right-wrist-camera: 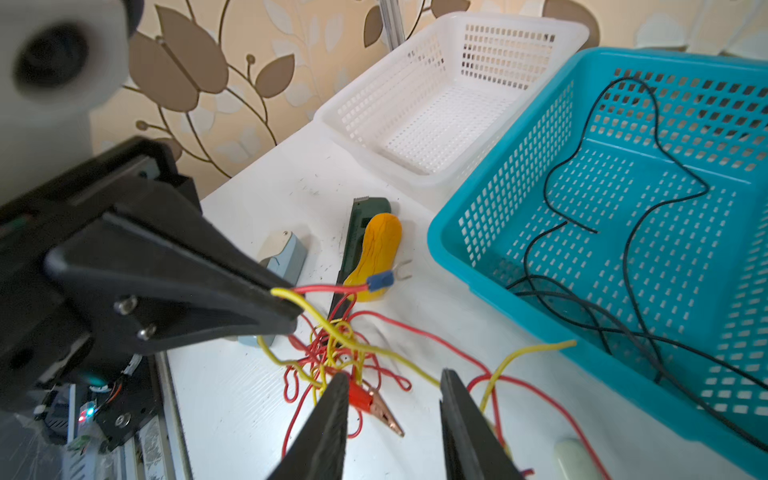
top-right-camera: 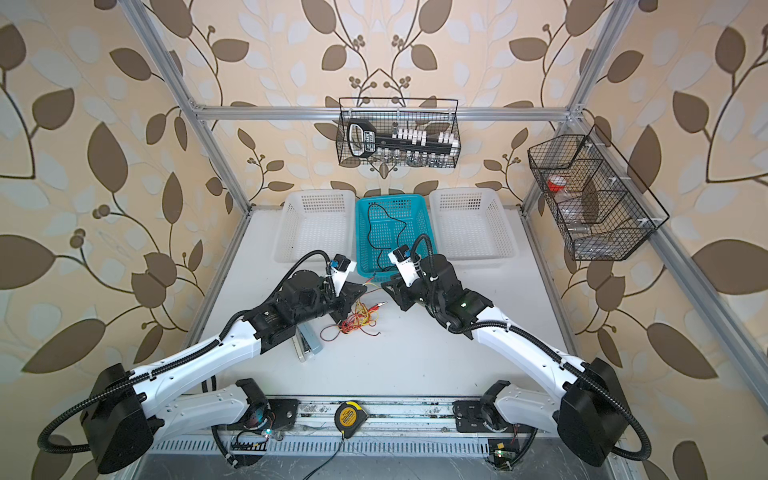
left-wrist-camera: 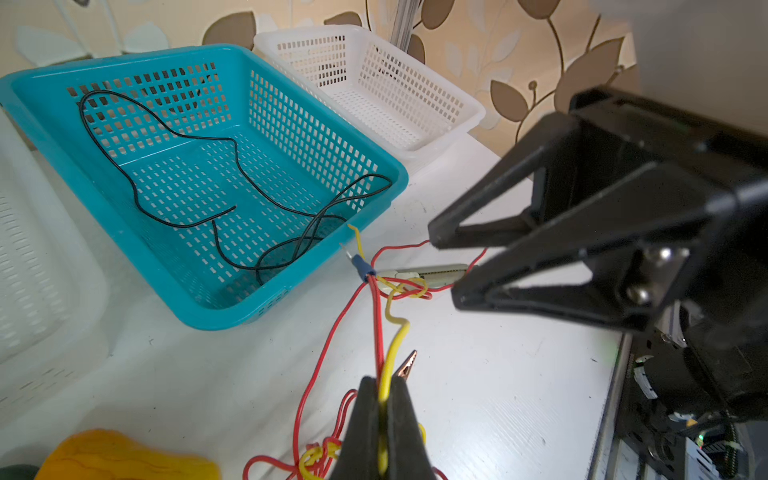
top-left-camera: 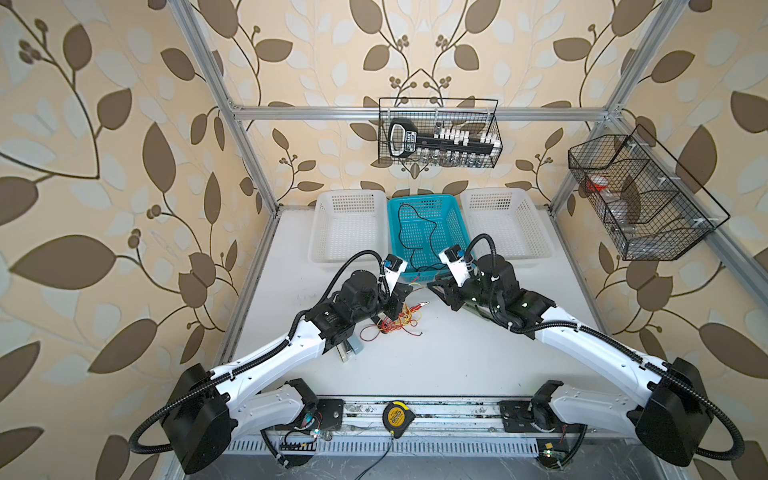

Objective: Untangle the cables

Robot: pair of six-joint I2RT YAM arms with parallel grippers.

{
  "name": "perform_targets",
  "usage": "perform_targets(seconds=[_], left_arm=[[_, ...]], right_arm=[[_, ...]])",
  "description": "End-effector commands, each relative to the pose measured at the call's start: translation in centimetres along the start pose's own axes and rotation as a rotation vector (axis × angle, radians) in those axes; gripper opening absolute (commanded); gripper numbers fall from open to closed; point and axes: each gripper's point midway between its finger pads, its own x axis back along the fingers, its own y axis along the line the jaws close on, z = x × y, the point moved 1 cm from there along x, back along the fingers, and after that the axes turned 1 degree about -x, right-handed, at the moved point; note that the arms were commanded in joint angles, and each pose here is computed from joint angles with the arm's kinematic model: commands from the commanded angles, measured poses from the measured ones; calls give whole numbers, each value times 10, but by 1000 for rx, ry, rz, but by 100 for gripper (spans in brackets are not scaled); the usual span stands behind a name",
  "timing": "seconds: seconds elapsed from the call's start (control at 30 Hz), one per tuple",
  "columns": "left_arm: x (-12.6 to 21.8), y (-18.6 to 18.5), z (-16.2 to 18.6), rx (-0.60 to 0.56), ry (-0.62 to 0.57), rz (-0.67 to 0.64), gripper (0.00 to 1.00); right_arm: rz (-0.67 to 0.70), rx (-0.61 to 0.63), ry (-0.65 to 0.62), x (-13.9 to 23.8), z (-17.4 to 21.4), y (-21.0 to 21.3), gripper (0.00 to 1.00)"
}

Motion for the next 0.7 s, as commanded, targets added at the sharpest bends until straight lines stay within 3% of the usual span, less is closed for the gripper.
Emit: perform_targets(seconds=[0.0, 0.27, 0.67], left_arm=[[7, -9, -49, 9, -158, 8, 0], [9, -10, -65, 70, -213, 14, 0], [3, -12, -66, 133, -222, 42, 0]], right_arm=[[-25, -29, 44, -5, 27, 6, 37], [-29, -136, 60, -13, 60, 9, 38], [-79, -191, 24, -30, 48, 20, 36]])
